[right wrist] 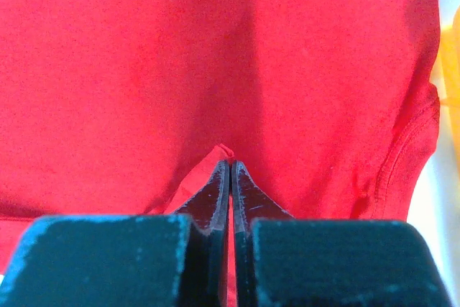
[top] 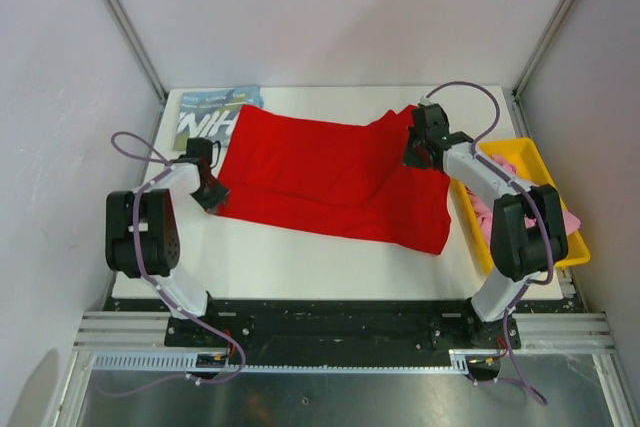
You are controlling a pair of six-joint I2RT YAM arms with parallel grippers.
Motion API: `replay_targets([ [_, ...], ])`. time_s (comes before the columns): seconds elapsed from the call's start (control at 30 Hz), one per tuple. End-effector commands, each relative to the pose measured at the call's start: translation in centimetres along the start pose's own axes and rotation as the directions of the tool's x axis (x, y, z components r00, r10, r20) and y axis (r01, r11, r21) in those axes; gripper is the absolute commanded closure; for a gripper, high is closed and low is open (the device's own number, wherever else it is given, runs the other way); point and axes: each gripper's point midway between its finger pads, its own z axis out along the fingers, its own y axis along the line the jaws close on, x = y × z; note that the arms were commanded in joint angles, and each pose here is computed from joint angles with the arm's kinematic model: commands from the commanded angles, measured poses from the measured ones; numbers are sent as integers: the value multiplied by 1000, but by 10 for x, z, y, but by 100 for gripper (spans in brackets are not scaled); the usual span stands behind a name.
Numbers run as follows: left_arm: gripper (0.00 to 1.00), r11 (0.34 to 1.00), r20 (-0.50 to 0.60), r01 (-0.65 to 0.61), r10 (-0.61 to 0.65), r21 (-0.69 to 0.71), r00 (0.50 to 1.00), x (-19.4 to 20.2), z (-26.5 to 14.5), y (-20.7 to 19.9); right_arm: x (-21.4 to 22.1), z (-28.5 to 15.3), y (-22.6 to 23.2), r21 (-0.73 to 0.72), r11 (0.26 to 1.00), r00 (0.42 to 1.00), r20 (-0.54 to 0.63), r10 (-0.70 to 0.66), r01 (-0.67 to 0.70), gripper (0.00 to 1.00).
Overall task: Fold and stack the t-shirts
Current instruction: Fold the flattened tshirt in 1/3 of the way
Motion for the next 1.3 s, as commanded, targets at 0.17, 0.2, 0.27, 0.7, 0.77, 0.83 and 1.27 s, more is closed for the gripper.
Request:
replay_targets([
  [0.17,69,999,-16,34,-35,-40,999,10,14,6,-26,15,-1,53,998,998,49,-30,27,100],
  [0.2,69,999,-15,34,-35,-42,999,10,14,7,-25,18,-3,63,998,998,47,-33,30,100],
  [0.27,69,998,-14,35,-35,-45,999,10,14,8,-27,22,-7,79,996,998,44,-36,33,100],
  [0.7,69,999,-14,30,-31,-44,999,10,14,8,-34,53,-8,111,993,999,-1,-49,49,100],
  [0.77,69,999,-13,31,-31,-44,999,10,14,8,-32,56,-8,115,992,999,-13,-53,54,97],
  [0.83,69,999,-15,30,-31,-44,999,10,14,7,-29,57,-9,122,991,998,-28,-56,59,92],
  [1.27,69,999,-15,32,-32,-6,999,7,8,-1,-18,-18,-10,92,995,999,-44,27,-23,51],
])
